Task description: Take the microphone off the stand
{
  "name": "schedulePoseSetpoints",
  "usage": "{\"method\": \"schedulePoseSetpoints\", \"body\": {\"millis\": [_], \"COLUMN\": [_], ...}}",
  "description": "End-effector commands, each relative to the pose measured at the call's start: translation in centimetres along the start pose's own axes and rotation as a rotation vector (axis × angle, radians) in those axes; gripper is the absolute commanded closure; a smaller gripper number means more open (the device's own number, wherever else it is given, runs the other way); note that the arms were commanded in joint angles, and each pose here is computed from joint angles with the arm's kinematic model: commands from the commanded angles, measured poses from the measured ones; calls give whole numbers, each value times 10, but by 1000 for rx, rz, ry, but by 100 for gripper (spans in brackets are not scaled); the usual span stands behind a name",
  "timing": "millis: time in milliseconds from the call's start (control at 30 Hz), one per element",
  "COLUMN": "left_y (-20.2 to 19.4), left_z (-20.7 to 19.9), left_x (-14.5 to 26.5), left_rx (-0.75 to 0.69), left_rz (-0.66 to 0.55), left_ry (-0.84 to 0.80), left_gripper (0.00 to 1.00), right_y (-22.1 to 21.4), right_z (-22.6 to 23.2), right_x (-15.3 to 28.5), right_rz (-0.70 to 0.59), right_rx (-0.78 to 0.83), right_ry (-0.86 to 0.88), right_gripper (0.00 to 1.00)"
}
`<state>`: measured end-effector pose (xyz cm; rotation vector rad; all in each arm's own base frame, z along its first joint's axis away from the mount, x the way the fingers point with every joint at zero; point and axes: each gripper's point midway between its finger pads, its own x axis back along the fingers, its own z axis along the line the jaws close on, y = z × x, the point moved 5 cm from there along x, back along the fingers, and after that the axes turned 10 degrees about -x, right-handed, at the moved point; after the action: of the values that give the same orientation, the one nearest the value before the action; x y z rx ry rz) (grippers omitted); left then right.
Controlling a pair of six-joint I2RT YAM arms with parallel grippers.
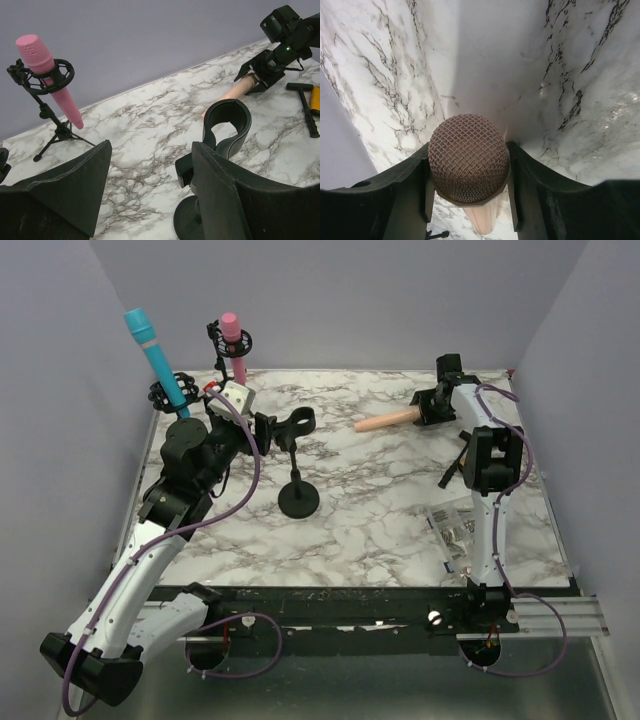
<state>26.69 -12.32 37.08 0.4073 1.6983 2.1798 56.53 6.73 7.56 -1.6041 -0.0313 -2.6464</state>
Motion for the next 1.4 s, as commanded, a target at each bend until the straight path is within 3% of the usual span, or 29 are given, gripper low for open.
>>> {"method": "schedulePoseSetpoints", "body": {"millis": [0, 200, 500, 900, 1133, 1367], "left_y": [4, 5, 6, 5, 6, 11], "left_z": [-1, 0, 1, 0, 1, 0], "left_x": [0, 1, 2, 1, 2, 7], "left_rx": [14, 16, 18, 18, 17, 15], "left_rz": [-33, -37, -44, -42, -45, -69], "left_ry": [-17, -16, -14, -25, -23, -36], "left_gripper": [34, 34, 34, 34, 34, 30], "right_y": [10, 10, 11, 7, 5, -9], "right_z": [-46, -54, -61, -69, -67, -66], "right_x": [-39, -47, -53, -61, -52, -23], "right_rz": [-58, -52, -57, -22, -9, 111], "right_rx": [-9, 16, 45, 57, 105, 236], "right_ry": [-142, -128, -131, -137, -138, -11], "right_gripper": [74, 50, 32, 26, 11, 0]}}
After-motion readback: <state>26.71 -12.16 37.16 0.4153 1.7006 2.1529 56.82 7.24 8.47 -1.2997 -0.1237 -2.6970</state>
